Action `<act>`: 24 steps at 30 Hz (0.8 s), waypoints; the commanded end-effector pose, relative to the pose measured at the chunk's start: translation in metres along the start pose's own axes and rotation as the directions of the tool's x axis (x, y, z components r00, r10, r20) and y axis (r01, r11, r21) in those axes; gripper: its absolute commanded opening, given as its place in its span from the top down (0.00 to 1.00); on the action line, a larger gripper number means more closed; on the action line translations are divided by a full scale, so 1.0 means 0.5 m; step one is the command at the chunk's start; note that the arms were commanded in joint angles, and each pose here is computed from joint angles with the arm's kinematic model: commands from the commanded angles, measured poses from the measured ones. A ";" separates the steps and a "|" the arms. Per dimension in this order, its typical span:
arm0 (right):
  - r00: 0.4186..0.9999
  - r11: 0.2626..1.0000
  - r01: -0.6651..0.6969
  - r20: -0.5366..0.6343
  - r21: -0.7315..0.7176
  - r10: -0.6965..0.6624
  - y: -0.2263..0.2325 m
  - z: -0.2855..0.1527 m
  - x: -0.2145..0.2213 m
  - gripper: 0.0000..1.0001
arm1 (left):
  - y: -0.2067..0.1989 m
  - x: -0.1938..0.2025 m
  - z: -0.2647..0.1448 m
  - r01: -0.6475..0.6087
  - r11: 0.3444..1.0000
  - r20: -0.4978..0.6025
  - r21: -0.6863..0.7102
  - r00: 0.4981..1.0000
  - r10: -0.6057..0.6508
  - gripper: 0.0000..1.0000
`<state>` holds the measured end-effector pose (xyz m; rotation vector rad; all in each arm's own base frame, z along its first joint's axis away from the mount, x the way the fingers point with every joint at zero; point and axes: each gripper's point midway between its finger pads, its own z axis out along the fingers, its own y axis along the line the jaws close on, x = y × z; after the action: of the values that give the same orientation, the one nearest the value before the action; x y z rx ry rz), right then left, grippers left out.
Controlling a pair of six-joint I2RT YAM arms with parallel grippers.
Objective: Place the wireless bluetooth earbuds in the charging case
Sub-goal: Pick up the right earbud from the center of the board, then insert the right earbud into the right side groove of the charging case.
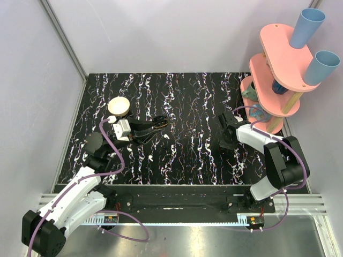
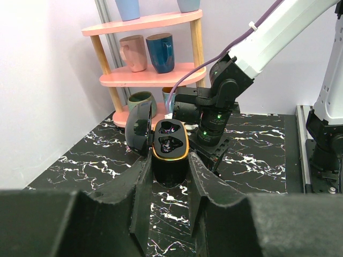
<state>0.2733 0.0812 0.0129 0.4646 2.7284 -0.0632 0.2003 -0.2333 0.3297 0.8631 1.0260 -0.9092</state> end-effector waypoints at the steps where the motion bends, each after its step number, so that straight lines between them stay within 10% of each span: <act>1: 0.992 0.997 0.061 0.116 -0.049 -0.055 0.032 -0.043 -0.051 0.91 | 0.002 -0.066 0.008 -0.063 0.998 0.070 -0.001 0.996 0.063 1.00; 10: 0.865 0.968 0.174 0.498 -0.178 -0.064 0.104 -0.245 -0.185 0.96 | 0.011 -0.064 0.010 -0.051 0.998 0.057 -0.022 0.997 0.052 1.00; 24: 0.373 0.819 0.525 0.927 -0.230 0.021 0.247 -0.694 -0.308 0.97 | 0.029 -0.076 0.024 0.053 0.997 0.052 -0.056 0.997 -0.051 1.00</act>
<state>0.3275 0.1725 0.3091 -0.1248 1.8083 0.2123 0.2068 -0.2322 0.3438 0.8066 1.0643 -0.9250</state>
